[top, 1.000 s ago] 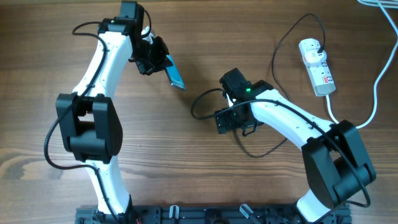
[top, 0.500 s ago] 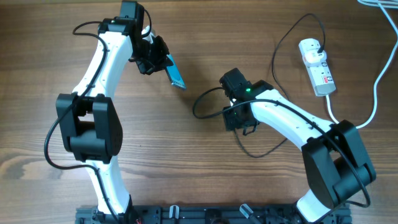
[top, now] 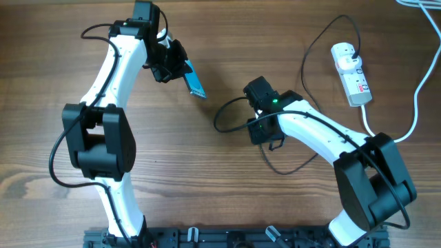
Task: Plug charger to phone and switch on socket
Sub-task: 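Lower the right gripper and grasp the black USB-C cable plug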
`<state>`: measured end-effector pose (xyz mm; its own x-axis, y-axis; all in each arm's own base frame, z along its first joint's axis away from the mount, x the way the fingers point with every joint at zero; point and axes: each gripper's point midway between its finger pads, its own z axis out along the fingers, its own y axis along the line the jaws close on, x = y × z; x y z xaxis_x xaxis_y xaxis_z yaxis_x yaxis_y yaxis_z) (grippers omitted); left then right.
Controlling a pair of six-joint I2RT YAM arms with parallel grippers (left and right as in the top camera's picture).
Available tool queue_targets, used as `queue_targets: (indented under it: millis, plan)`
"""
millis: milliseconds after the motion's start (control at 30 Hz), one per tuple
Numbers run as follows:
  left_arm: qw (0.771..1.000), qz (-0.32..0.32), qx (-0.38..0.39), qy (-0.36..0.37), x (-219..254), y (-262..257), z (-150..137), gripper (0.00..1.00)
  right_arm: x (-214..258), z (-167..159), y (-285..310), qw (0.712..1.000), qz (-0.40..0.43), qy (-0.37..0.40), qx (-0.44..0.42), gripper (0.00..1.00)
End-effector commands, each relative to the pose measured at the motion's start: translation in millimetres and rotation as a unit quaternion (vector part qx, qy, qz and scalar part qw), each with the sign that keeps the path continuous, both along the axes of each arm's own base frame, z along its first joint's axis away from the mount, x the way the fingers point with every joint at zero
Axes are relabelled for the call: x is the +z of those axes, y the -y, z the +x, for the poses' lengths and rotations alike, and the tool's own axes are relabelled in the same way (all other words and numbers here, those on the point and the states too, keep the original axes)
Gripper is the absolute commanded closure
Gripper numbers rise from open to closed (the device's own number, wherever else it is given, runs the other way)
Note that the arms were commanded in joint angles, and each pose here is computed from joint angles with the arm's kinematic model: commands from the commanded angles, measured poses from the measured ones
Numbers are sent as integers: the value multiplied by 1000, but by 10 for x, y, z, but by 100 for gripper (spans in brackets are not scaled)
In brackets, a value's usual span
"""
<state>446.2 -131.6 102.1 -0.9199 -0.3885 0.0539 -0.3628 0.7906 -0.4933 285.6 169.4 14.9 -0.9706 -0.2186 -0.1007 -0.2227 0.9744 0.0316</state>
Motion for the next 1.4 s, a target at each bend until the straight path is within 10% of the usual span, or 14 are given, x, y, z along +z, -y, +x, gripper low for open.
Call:
queue_targets:
  millis: [0,1367]
  plan:
    - [1000,-17,-11,22,198,64,-9,96,-92,-45,22,1000,-9,-10,0,59]
    - [1000,-21,-1,20,205,70,6,96,-226,-107,-38,999,-36,-10,3,71]
